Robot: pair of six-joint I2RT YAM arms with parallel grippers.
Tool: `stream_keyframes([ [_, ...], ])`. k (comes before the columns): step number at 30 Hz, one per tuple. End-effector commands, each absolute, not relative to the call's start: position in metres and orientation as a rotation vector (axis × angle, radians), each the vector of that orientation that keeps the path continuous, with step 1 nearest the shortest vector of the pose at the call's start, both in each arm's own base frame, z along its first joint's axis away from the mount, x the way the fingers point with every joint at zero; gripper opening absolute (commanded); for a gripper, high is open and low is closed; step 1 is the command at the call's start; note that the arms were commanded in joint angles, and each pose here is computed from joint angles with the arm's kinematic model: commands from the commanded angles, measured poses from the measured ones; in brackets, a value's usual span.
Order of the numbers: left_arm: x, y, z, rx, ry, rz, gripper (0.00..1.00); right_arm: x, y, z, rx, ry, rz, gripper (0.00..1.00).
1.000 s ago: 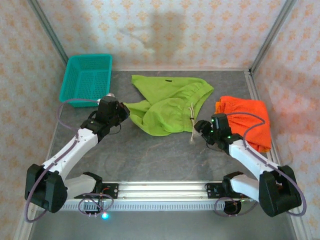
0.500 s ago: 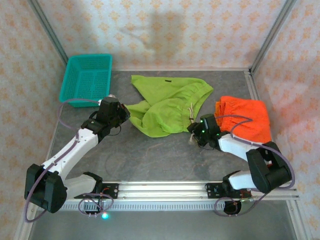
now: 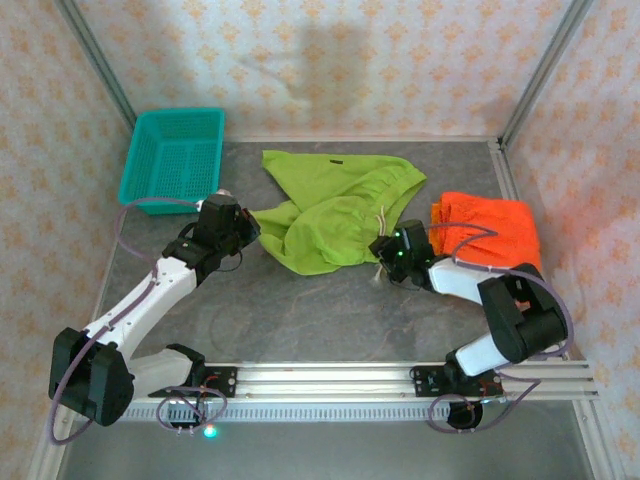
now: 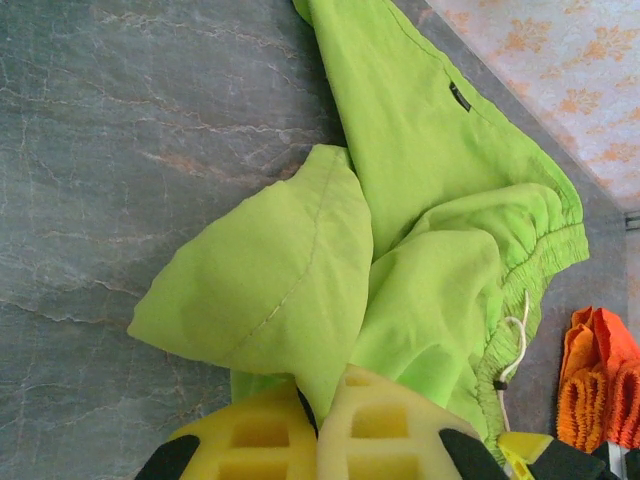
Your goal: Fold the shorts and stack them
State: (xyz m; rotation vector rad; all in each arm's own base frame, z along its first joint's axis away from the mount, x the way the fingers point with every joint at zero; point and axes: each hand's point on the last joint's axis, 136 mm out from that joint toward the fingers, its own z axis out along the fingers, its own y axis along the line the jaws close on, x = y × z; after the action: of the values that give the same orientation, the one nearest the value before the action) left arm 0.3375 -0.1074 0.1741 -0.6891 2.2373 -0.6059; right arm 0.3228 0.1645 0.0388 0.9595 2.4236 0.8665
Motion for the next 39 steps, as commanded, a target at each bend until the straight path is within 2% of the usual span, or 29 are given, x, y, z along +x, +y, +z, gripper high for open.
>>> stream_keyframes([
  [1, 0.335, -0.104, 0.171, -0.681, 2.24, -0.565, 0.0, 0.341, 0.174, 0.048, 0.897, 2.391, 0.886, 0.49],
  [10, 0.335, -0.104, 0.172, -0.676, 2.24, -0.561, 0.0, 0.351, 0.172, 0.042, 0.881, 2.403, 0.826, 0.15],
  [13, 0.335, -0.103, 0.177, -0.668, 2.235, -0.555, 0.0, 0.354, 0.17, 0.045, 0.871, 2.389, 0.808, 0.01],
  [19, 0.332, -0.086, 0.21, -0.626, 2.19, -0.456, 0.0, 0.369, 0.162, 0.079, 0.85, 2.322, 0.833, 0.0],
  [27, 0.324, -0.041, 0.277, -0.565, 2.106, -0.227, 0.0, 0.393, 0.115, 0.187, 0.799, 2.154, 0.8, 0.0],
  [32, 0.323, -0.03, 0.315, -0.47, 2.078, -0.128, 0.0, 0.4, 0.096, 0.239, 0.768, 2.08, 0.823, 0.0],
  [35, 0.32, -0.031, 0.331, -0.41, 2.072, -0.112, 0.0, 0.399, 0.089, 0.253, 0.761, 2.066, 0.83, 0.0],
  [39, 0.312, -0.033, 0.33, -0.364, 2.067, -0.129, 0.0, 0.389, 0.091, 0.246, 0.753, 2.102, 0.846, 0.0],
])
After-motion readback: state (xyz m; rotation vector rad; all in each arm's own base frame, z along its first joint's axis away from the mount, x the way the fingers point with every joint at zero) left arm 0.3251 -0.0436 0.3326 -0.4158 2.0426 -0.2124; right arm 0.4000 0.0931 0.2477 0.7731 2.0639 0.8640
